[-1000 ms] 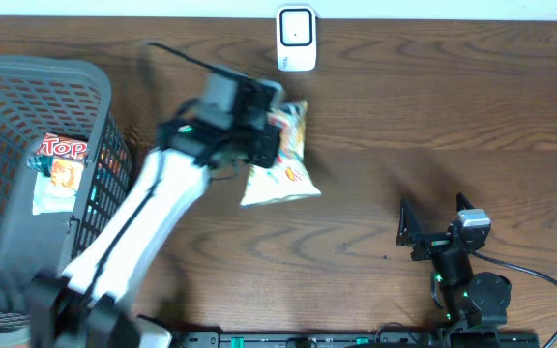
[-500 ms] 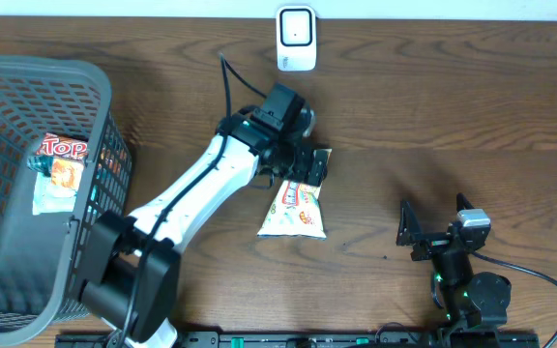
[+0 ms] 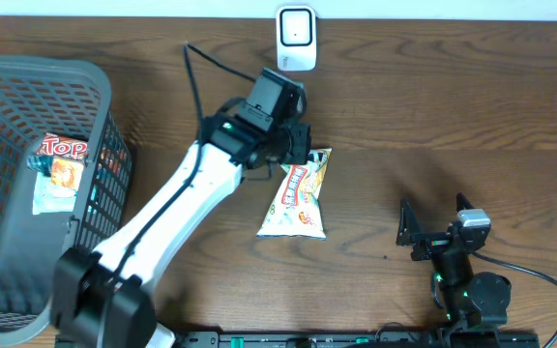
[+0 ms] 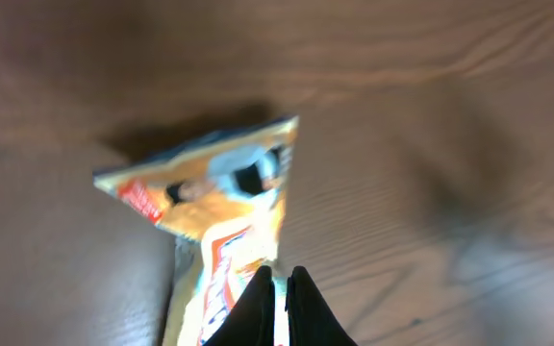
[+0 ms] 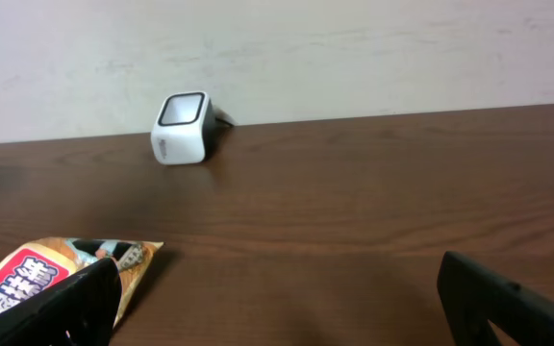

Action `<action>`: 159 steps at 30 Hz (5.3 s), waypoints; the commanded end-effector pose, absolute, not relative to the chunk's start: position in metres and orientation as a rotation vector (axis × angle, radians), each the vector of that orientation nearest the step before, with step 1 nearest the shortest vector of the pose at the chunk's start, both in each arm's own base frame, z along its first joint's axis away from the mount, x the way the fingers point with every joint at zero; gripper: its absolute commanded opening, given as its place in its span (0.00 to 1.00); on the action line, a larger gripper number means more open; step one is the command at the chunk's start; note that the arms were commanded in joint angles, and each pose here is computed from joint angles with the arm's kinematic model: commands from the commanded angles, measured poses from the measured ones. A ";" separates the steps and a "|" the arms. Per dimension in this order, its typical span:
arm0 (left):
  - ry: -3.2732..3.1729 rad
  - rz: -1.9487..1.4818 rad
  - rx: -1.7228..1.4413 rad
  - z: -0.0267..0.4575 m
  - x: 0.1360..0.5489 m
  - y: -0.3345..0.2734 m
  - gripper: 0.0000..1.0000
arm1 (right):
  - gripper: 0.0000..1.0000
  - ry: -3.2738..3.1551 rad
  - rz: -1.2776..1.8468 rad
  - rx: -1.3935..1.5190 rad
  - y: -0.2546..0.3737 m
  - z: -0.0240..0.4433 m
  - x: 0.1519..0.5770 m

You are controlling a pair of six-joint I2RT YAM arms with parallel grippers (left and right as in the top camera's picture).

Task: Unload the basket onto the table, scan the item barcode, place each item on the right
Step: 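Carry the chip bag with the left gripper and drop it mid-table, then return the left gripper to the basket and grasp the small orange box, then place the orange box on the table left of the chip bag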

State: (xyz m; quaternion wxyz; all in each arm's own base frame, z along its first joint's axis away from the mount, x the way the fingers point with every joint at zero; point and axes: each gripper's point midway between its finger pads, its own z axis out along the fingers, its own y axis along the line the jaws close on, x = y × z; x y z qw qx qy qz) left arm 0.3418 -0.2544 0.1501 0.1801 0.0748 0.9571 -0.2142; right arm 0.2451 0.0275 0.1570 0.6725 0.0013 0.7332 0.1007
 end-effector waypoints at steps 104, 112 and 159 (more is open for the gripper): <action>2.773 -0.104 -1.408 0.077 0.340 0.167 0.07 | 0.99 1.655 0.233 0.008 0.028 0.156 0.245; 2.549 -0.086 -1.333 0.162 0.335 0.178 0.07 | 0.99 1.655 0.233 0.008 0.028 0.156 0.245; 2.907 -0.069 -0.022 0.121 0.317 -0.129 0.08 | 0.99 1.655 0.233 0.008 0.028 0.156 0.245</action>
